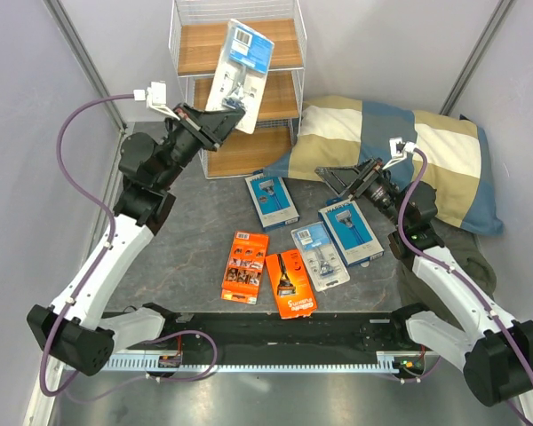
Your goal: Place and organize the shaving razors onto the shelf
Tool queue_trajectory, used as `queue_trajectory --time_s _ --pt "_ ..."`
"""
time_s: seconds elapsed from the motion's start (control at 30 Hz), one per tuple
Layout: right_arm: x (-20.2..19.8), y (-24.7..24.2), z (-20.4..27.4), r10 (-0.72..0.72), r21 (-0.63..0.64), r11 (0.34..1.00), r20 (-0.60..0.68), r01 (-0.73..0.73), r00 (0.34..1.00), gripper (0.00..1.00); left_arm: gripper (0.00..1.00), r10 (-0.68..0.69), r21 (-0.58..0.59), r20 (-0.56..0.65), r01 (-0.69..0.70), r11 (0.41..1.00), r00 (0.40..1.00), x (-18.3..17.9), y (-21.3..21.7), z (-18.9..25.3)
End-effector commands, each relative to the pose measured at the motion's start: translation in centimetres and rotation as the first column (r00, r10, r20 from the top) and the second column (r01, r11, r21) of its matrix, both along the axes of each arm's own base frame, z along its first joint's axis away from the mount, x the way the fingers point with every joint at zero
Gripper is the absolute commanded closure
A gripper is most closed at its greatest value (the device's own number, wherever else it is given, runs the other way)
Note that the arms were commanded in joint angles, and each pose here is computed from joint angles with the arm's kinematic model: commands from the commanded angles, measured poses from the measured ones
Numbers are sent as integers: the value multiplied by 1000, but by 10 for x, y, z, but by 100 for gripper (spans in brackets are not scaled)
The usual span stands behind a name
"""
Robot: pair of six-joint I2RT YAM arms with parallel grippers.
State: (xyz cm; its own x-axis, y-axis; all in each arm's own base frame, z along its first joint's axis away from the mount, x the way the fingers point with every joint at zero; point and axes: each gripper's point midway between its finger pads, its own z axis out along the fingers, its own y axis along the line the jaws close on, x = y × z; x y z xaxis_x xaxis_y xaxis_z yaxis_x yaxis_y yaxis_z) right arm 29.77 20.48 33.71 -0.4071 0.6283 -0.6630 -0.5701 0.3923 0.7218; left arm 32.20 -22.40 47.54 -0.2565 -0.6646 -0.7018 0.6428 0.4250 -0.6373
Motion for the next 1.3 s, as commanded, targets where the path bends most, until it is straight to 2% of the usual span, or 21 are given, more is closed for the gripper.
queue_trajectory --time_s 0.0,0.2,0.3,0.37,0.4,0.53,0.73,0.77,0.8,0.93,1.07,1.27 --pt "-3 -2 19 -12 -3 1000 59 12 998 2 98 145 -26 -13 -145 989 989 21 20 26" --pt "-2 -2 16 -13 -25 1000 47 15 999 2 98 175 -78 -54 -179 981 983 51 16 40" --pt "-3 -3 15 -14 -30 999 43 15 999 2 98 159 -105 -40 -162 981 987 57 11 70" --pt "-4 -3 14 -15 -37 999 44 17 999 2 98 154 -103 -77 -161 981 985 77 3 63" --pt "-4 -3 12 -17 -41 999 36 18 999 2 98 154 -121 -60 -160 980 986 77 3 77" --pt "-5 -5 12 -27 -54 998 38 29 999 2 98 150 -131 -118 -165 978 982 110 -10 66" --pt "-3 -7 11 -42 -72 996 34 45 999 2 98 118 -155 -136 -139 978 984 133 -38 70" --pt "-4 -7 11 -41 -75 996 35 44 999 2 98 116 -142 -158 -139 980 981 146 -47 57" --pt "-4 -7 10 -43 -77 996 33 45 999 2 98 104 -159 -137 -126 979 985 143 -53 70" --pt "-4 -10 10 -55 -91 994 31 58 998 2 98 100 -195 -182 -136 971 978 162 -72 62" --pt "-6 -12 8 -65 -104 992 31 68 997 2 98 198 -218 -209 -243 945 958 174 -70 59" --pt "-8 -13 6 -67 -108 992 29 70 997 2 98 257 -231 -178 -294 927 950 177 -72 68"
